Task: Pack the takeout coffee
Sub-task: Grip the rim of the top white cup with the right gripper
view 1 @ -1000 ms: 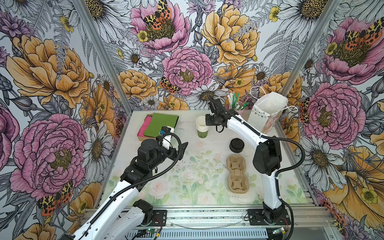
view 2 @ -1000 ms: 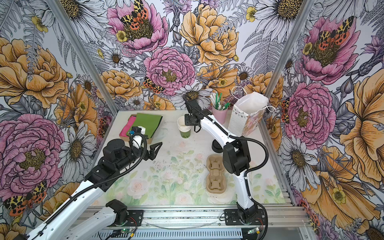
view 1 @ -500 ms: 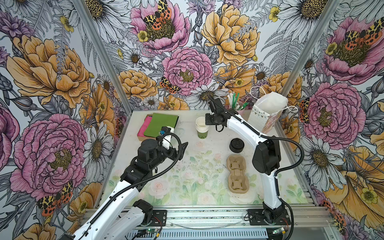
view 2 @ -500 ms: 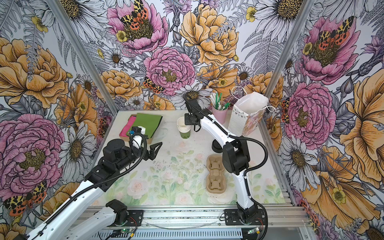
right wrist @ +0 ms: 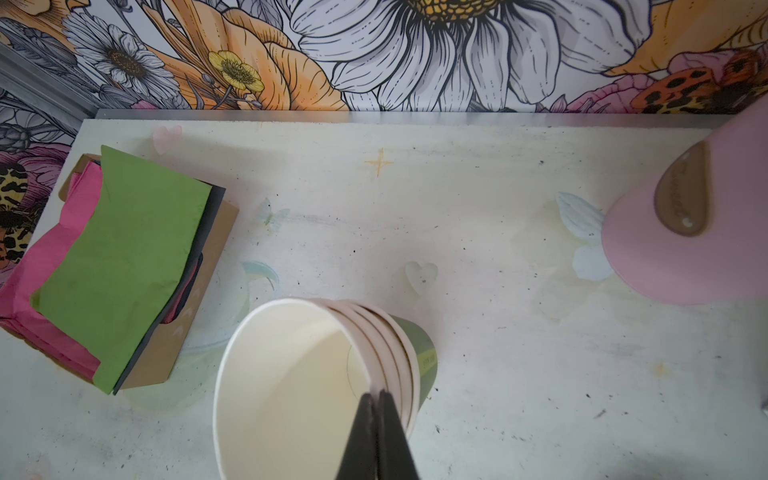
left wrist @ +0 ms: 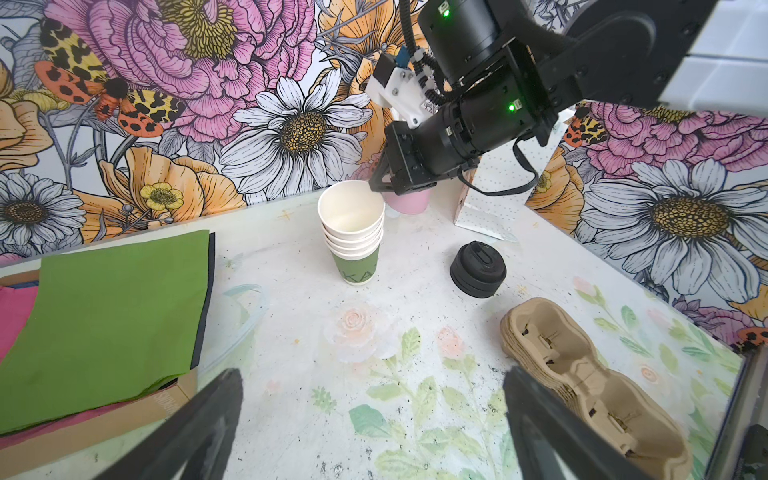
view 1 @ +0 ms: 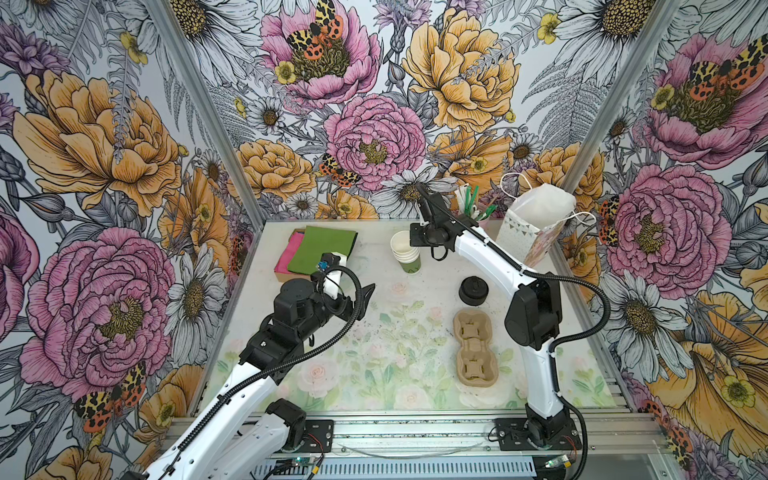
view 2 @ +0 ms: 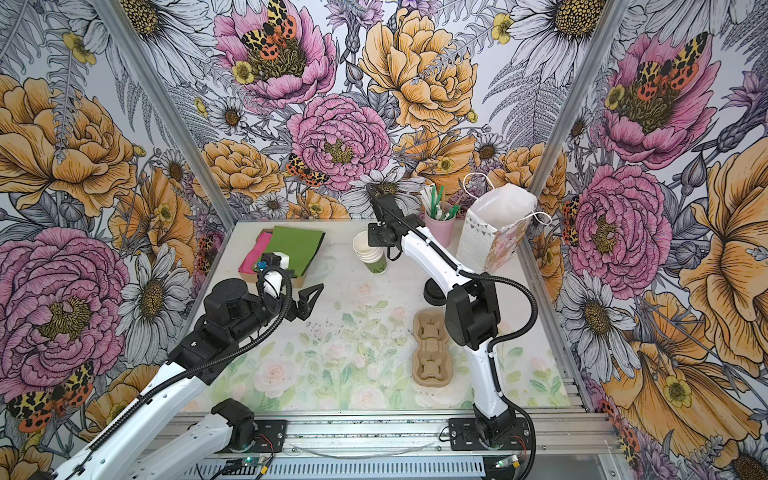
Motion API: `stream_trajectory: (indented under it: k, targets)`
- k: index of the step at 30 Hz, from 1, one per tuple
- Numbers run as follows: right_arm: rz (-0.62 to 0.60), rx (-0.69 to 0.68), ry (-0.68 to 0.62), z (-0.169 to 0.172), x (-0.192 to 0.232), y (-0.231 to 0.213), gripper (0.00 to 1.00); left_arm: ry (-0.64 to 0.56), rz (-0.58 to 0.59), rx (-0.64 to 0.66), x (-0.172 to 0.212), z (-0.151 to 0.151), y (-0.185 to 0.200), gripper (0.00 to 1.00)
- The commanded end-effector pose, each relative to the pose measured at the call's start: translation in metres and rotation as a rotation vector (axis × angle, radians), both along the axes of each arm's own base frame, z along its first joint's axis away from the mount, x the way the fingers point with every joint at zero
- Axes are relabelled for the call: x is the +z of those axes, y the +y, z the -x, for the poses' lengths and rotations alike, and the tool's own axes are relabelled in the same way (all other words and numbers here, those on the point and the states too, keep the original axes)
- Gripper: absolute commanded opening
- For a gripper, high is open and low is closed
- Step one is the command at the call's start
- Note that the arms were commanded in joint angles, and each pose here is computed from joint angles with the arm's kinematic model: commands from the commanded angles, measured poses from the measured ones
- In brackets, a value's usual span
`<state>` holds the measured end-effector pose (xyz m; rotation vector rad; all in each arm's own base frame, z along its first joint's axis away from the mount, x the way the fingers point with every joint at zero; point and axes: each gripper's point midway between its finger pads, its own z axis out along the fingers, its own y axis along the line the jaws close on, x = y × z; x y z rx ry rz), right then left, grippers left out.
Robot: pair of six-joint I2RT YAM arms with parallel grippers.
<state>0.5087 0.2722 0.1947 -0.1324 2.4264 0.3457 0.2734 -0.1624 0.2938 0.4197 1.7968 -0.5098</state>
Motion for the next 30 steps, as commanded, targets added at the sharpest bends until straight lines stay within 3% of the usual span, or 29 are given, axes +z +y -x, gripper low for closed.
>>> stream_trajectory:
  k: [1,17,23,30]
  targets:
    - [-0.069,0.001,-0.022,-0.003,0.022,0.002,0.00,0.003,-0.020,0.019,-0.006,0.001,0.004,0.99]
    - [-0.123,0.015,0.045,0.001,0.010,-0.009,0.00,0.234,0.144,0.057,-0.004,-0.046,-0.027,0.99]
    - [-0.121,-0.004,0.065,-0.001,0.002,-0.018,0.17,0.249,0.132,0.054,-0.010,-0.050,-0.029,0.99]
    - [-0.124,-0.001,0.080,-0.003,-0.006,-0.016,0.19,0.237,0.129,0.074,-0.011,-0.048,-0.021,0.99]
